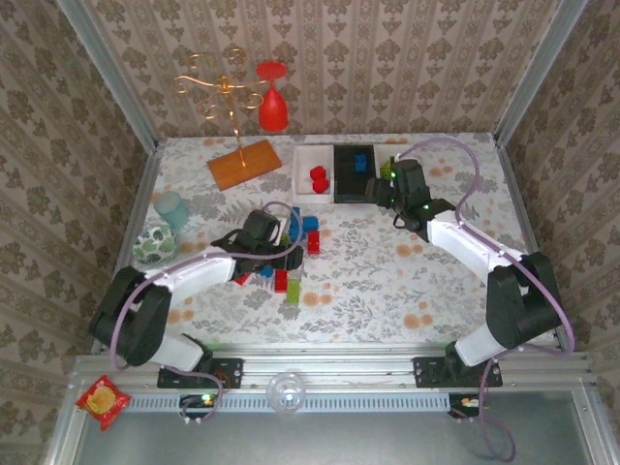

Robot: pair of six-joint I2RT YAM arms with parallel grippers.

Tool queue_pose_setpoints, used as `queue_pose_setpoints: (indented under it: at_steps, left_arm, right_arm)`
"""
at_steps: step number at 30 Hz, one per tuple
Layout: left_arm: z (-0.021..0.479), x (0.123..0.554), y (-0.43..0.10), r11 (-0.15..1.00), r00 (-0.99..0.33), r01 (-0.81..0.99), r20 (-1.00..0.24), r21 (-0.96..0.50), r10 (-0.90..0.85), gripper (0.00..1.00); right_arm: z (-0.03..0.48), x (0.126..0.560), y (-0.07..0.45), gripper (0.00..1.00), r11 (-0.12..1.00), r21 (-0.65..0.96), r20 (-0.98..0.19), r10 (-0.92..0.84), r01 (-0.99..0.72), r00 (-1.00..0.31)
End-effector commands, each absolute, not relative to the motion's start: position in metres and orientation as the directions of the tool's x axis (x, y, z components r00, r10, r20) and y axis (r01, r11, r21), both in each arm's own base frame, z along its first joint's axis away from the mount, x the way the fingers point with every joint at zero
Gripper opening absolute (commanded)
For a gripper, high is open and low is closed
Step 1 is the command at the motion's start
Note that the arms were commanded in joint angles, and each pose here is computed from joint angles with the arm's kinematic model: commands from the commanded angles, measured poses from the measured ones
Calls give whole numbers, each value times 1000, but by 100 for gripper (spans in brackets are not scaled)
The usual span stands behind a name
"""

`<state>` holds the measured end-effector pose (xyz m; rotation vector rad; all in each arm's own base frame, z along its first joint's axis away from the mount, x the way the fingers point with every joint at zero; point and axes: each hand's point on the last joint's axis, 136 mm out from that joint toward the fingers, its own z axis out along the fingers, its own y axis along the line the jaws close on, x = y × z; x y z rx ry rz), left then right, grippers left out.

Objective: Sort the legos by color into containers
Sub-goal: Pick up the lego from the center of the table.

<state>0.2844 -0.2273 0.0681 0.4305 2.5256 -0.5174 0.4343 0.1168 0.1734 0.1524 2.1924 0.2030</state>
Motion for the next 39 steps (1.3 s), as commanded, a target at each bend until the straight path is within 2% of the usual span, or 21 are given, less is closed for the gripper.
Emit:
queue_pose_setpoints:
  at_steps: [1,9,14,19,23,29,33,39]
  left_arm:
    - [73,299,-241,868,-810,404,-553,-287,195,74]
    - [56,306,-238,901,-846,349,-500,-257,185,69]
    - [54,302,-231,919,-849,321,-500,-230,171,73]
    - [41,292,-240,906,-872,328,-454,-269,181,73]
    - [37,292,-246,900,-878,327,-445,-290,176,70]
    - [36,295,-240,914,-869,322,-460,-246,182,69]
    - [31,296,-243,912,-869,331,-454,-244,194,62]
    - [30,294,-252,898,-849,397,-447,-189,281,57]
  right_arm:
    - [177,425,111,68,976,213,-788,204,54,-580]
    - [179,412,104,69,978,200,-798,196,57,-571]
    - [180,411,105,69,978,205,-798,194,47,-571]
    - [176,411,105,69,978,204,-796,194,47,-574]
    - [173,410,105,70,978,205,-791,195,49,-580]
    - [168,408,106,70,976,212,-787,201,50,-584]
    - [165,407,107,70,975,217,-783,204,49,-587]
    - [164,405,103,70,977,207,-784,200,56,-587]
